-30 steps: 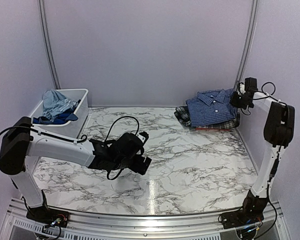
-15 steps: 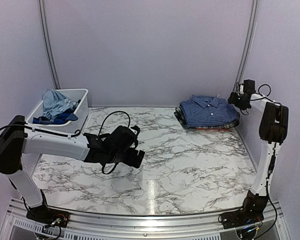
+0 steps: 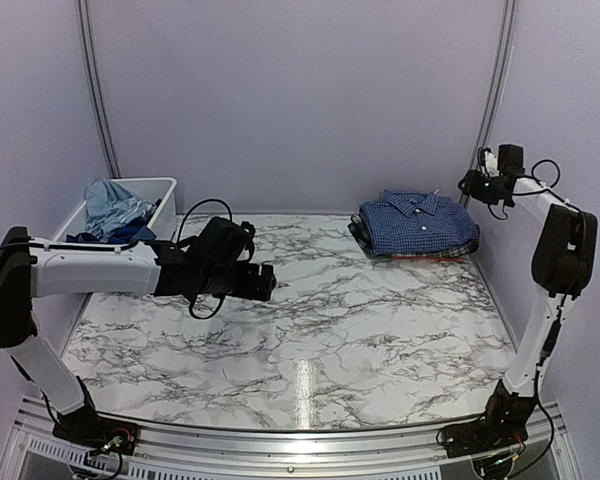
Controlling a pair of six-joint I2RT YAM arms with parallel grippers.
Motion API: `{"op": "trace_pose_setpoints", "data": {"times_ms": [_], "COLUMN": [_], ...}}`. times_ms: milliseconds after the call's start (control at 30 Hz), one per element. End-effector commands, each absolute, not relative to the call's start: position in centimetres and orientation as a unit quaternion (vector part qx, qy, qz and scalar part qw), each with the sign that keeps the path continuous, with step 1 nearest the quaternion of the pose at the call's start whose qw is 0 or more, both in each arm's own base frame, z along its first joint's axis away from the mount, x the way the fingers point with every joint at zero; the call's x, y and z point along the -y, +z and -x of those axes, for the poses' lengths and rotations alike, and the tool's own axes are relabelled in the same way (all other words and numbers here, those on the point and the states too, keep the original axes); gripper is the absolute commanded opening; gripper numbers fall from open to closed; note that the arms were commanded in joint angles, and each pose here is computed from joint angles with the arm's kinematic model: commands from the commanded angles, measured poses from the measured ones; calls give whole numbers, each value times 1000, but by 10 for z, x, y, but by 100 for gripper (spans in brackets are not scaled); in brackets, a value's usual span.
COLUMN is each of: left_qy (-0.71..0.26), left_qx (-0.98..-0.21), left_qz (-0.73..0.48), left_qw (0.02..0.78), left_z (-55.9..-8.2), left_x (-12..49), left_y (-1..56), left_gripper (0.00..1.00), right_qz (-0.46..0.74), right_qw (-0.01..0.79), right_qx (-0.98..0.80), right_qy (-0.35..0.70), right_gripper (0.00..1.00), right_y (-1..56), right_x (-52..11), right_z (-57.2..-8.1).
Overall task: Fold and stack the mixed laundry pile
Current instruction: Pick up the crumpled T-shirt from the bin.
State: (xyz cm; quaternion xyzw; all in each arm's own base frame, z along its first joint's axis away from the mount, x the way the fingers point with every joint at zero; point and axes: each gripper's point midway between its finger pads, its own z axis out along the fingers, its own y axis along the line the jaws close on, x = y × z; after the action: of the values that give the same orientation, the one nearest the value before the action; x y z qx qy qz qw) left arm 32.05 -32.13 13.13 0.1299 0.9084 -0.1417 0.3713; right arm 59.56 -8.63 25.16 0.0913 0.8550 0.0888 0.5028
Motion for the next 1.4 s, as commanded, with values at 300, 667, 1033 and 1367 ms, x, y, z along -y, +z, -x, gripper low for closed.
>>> {"op": "trace_pose_setpoints", "data": {"times_ms": [300, 667, 1033, 1367], "left_qy": [-228, -96, 32, 118], "left_qx": [-895, -868, -869, -876], "left_qz": [-22, 106, 227, 256], "left_qw": [382, 475, 439, 392], "left_z": [-350, -390, -436, -518], "left_x": [274, 110, -34, -103], "left_y": [208, 305, 273, 210], "left_gripper": [99, 99, 99, 99], "right_qz": [-160, -128, -56, -2], "right_qw": [365, 449, 462, 450], "right_qx": [-907, -876, -868, -869], "right_qy": [137, 126, 170, 206], "right_gripper": [48, 76, 84, 87], "right_y": [109, 227, 272, 276], "right_x": [98, 95, 20, -35], "right_z": [-558, -544, -510, -481]}}
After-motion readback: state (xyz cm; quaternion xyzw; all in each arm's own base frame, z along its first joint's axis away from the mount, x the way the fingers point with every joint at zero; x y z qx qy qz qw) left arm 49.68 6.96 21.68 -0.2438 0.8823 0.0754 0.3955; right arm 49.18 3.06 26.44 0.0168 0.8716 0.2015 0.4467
